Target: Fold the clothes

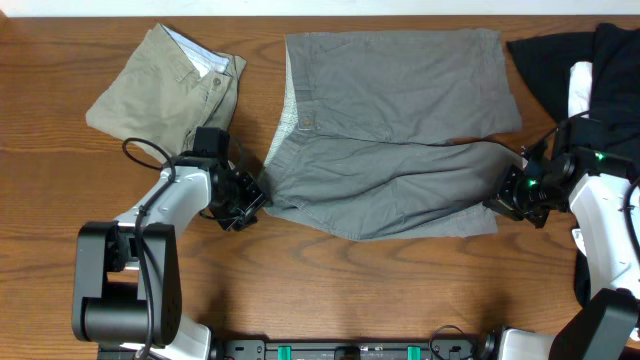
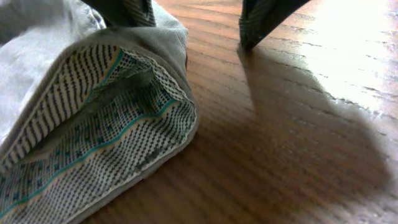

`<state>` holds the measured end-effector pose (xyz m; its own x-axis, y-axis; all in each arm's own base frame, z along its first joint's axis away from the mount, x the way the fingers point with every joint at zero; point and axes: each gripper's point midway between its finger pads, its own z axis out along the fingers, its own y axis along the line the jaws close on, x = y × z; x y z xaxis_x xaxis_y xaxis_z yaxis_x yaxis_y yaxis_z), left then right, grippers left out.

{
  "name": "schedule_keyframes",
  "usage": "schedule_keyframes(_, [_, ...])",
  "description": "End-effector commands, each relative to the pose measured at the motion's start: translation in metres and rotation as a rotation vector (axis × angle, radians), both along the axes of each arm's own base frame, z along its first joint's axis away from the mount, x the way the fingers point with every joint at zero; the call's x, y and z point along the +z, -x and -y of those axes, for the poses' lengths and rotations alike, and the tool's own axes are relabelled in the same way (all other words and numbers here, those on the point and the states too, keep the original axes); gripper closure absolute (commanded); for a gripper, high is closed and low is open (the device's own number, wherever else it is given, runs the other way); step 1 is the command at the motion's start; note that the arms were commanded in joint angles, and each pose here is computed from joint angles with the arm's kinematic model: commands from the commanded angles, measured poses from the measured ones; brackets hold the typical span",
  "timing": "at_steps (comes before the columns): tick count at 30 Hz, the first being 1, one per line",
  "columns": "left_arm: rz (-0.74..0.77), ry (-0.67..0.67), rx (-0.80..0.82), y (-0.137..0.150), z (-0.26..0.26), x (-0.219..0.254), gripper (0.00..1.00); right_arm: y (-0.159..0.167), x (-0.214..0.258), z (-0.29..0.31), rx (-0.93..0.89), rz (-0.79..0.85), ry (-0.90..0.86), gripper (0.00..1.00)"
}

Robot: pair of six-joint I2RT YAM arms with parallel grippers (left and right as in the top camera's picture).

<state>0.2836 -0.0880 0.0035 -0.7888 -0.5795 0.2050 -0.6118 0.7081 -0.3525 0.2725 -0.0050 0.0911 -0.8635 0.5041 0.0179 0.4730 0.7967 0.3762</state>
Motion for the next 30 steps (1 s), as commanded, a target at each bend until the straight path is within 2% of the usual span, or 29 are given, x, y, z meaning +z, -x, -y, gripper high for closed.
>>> schedule_keyframes(1, [0.028,-0.011,-0.002,-0.006,-0.002,-0.004,0.63,-0.011,0.010,0.002,0.015,0.046,0.003,0.99])
schedule_keyframes(3, [0.066,-0.014,-0.012,-0.013,-0.002,-0.003,0.70,-0.014,0.014,0.003,0.022,0.059,0.007,0.99])
schedule_keyframes(8, [0.139,-0.014,-0.047,-0.027,-0.001,-0.002,0.76,-0.022,0.023,0.005,0.039,0.095,0.020,0.99])
schedule_keyframes(12, [0.151,-0.002,-0.082,-0.026,0.002,0.000,0.94,-0.024,0.026,0.007,0.044,0.106,0.025,0.99])
schedule_keyframes(16, [0.143,-0.006,-0.108,-0.019,0.001,0.006,0.94,-0.024,0.028,0.009,0.035,0.107,0.025,0.99])
schedule_keyframes(21, [0.201,-0.018,-0.188,-0.006,0.000,0.045,0.94,-0.023,0.038,0.020,0.010,0.102,0.027,0.99])
schedule_keyframes(30, [0.303,-0.090,-0.247,0.058,-0.014,0.123,0.94,-0.017,0.085,0.032,0.025,0.100,0.058,0.99])
